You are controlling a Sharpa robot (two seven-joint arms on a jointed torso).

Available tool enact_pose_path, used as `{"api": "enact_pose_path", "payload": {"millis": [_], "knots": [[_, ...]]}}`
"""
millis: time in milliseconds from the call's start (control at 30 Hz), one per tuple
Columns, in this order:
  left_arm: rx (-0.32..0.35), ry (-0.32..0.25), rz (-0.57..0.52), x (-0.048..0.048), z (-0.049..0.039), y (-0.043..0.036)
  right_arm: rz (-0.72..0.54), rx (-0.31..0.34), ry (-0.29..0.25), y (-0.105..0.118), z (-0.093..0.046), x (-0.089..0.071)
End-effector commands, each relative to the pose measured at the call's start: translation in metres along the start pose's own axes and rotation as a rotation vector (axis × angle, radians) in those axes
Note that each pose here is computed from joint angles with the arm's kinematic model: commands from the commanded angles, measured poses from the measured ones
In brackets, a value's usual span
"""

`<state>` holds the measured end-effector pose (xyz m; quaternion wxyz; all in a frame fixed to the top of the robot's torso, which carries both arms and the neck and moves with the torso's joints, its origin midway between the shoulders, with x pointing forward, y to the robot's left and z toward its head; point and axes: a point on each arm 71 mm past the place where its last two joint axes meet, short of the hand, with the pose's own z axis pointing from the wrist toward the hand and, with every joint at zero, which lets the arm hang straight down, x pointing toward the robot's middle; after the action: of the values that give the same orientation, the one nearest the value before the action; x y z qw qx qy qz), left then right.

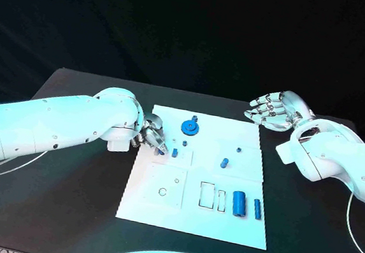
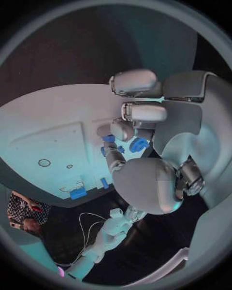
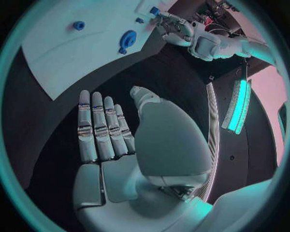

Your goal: Assemble the parts on the task board

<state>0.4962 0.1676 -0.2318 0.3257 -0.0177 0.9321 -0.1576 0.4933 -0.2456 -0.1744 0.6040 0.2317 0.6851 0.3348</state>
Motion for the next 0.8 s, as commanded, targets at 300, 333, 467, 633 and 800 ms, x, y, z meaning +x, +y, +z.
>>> {"api": "enact_pose_path", "payload": {"millis": [300, 333, 467, 633, 800], "knots": [[-0.010, 0.016, 0.009, 0.0006, 0.0018, 0.0011, -0.005, -0.013, 0.012, 0.0010, -0.0001, 0.0010], [-0.011, 0.017, 0.009, 0.0005, 0.0019, 0.0012, -0.005, -0.013, 0.012, 0.0009, -0.0001, 0.0010], [-0.012, 0.021, 0.012, 0.0006, 0.0020, 0.0016, -0.005, -0.013, 0.012, 0.0008, -0.0001, 0.0009], [-0.016, 0.035, 0.019, 0.0012, 0.0020, 0.0027, -0.005, -0.012, 0.012, 0.0006, 0.0000, 0.0008], [-0.020, 0.043, 0.023, 0.0012, 0.0021, 0.0038, -0.006, -0.012, 0.011, 0.0005, 0.0000, 0.0007]]}}
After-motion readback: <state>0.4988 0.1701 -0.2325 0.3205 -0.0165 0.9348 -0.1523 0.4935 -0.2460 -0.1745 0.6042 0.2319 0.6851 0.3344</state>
